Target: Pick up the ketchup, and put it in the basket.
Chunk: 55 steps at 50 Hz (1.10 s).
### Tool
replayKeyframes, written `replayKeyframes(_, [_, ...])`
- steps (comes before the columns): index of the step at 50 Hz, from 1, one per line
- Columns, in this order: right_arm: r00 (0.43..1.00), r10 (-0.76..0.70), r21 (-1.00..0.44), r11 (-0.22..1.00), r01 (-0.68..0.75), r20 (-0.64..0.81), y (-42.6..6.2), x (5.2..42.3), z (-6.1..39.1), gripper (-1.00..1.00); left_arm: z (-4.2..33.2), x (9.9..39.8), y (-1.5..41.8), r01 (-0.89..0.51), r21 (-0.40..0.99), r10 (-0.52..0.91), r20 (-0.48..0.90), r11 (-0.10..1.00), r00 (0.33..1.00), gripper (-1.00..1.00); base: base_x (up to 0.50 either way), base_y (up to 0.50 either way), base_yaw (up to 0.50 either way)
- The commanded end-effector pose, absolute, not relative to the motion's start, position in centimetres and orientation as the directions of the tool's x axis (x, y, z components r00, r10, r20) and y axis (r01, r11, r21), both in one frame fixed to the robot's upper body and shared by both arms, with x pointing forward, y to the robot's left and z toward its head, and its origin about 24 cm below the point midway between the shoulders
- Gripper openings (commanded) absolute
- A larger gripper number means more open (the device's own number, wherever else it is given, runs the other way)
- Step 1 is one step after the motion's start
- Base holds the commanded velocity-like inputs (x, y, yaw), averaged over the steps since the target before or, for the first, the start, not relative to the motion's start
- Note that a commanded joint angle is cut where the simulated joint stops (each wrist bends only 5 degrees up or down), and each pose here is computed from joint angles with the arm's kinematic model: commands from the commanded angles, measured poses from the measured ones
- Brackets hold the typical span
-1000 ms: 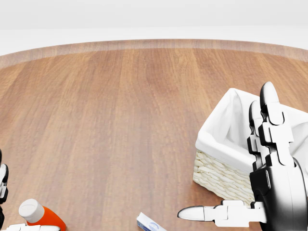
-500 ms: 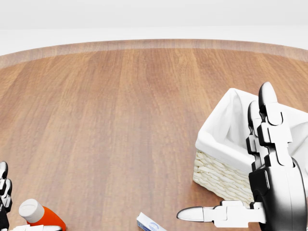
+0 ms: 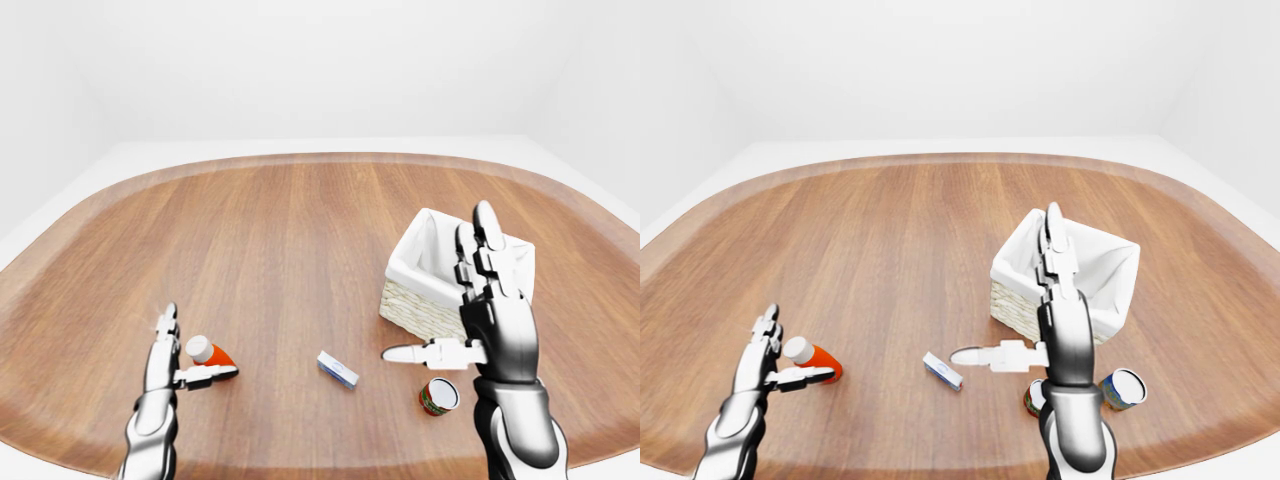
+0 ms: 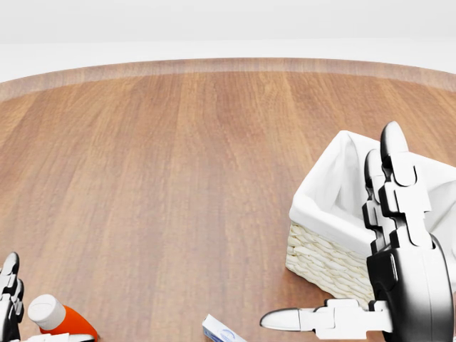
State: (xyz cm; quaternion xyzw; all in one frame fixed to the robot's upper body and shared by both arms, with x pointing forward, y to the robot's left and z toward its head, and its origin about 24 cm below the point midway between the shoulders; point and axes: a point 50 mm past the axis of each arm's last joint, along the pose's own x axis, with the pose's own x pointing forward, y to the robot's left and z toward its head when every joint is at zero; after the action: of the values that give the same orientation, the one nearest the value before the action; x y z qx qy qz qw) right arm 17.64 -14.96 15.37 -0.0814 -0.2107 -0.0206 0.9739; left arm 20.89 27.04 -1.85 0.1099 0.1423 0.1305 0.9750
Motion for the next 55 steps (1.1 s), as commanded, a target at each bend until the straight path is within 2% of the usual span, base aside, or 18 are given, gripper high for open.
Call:
replayKeyframes(1, [0.911, -0.001, -0.152, 0.986, 0.070, 0.413, -14.8, 17.6, 15.4, 1.00, -2.8, 21.1, 27.1, -0.223, 0.247, 0.291, -0.288, 0.943, 0.912, 1.00, 0.00, 0.00, 0.00])
replayKeyframes(6, [0.911, 0.001, -0.153, 0.986, 0.068, 0.411, -14.8, 17.6, 15.3, 1.00, -2.5, 21.0, 26.9, -0.215, 0.227, 0.275, -0.278, 0.950, 0.921, 1.00, 0.00, 0.00, 0.00])
replayKeyframes(7, [0.912, 0.000, -0.153, 0.986, 0.068, 0.410, -14.9, 17.6, 15.3, 1.00, -2.4, 21.0, 26.8, -0.214, 0.224, 0.272, -0.274, 0.951, 0.922, 0.69, 0.00, 0.00, 0.00])
replayKeyframes(9, [0.911, 0.000, -0.152, 0.986, 0.068, 0.412, -14.9, 17.6, 15.3, 1.00, -2.4, 20.9, 26.6, -0.208, 0.221, 0.265, -0.273, 0.953, 0.925, -1.00, 0.00, 0.00, 0.00])
replayKeyframes(23, [0.913, 0.010, -0.154, 0.986, 0.058, 0.408, -14.7, 17.5, 15.3, 1.00, -2.9, 20.8, 26.5, -0.203, 0.224, 0.265, -0.293, 0.953, 0.919, -1.00, 0.00, 0.00, 0.00])
replayKeyframes(24, [0.913, 0.009, -0.154, 0.986, 0.059, 0.408, -14.7, 17.5, 15.3, 1.00, -3.0, 20.8, 26.6, -0.204, 0.225, 0.266, -0.297, 0.953, 0.917, -0.78, 0.00, 0.00, 0.00])
replayKeyframes(27, [0.911, 0.011, -0.152, 0.987, 0.057, 0.412, -14.7, 17.4, 15.4, 1.00, -3.2, 20.8, 26.6, -0.203, 0.226, 0.268, -0.308, 0.953, 0.913, -0.73, 0.00, 0.00, 0.00])
replayKeyframes(32, [0.912, 0.016, -0.151, 0.987, 0.051, 0.410, -14.6, 17.5, 15.3, 1.00, -2.7, 21.0, 26.4, -0.200, 0.225, 0.261, -0.284, 0.953, 0.922, -0.92, 0.00, 0.00, 0.00])
replayKeyframes(36, [0.910, 0.017, -0.150, 0.987, 0.050, 0.415, -14.6, 17.4, 15.5, 1.00, -2.0, 21.2, 26.2, -0.196, 0.227, 0.253, -0.254, 0.954, 0.934, -1.00, 0.00, 0.00, 0.00])
replayKeyframes(43, [0.910, 0.017, -0.149, 0.988, 0.050, 0.415, -14.7, 17.4, 15.5, 1.00, 0.8, 21.4, 25.5, -0.182, 0.230, 0.216, -0.131, 0.956, 0.968, -1.00, 0.00, 0.00, 0.00])
replayKeyframes(46, [0.912, 0.019, -0.151, 0.987, 0.047, 0.411, -14.6, 17.5, 15.4, 1.00, 3.4, 21.4, 24.8, -0.169, 0.237, 0.178, -0.020, 0.957, 0.984, -1.00, 0.00, 0.00, 0.00])
replayKeyframes(51, [0.915, 0.022, -0.152, 0.987, 0.043, 0.404, -14.5, 17.6, 15.2, 1.00, 6.7, 21.4, 23.7, -0.152, 0.251, 0.126, 0.115, 0.956, 0.985, -1.00, 0.00, 0.00, 0.00])
replayKeyframes(55, [0.915, 0.020, -0.151, 0.987, 0.045, 0.404, -14.6, 17.6, 15.2, 1.00, 8.8, 21.6, 22.6, -0.132, 0.250, 0.096, 0.153, 0.959, 0.984, -1.00, 0.00, 0.00, 0.00])
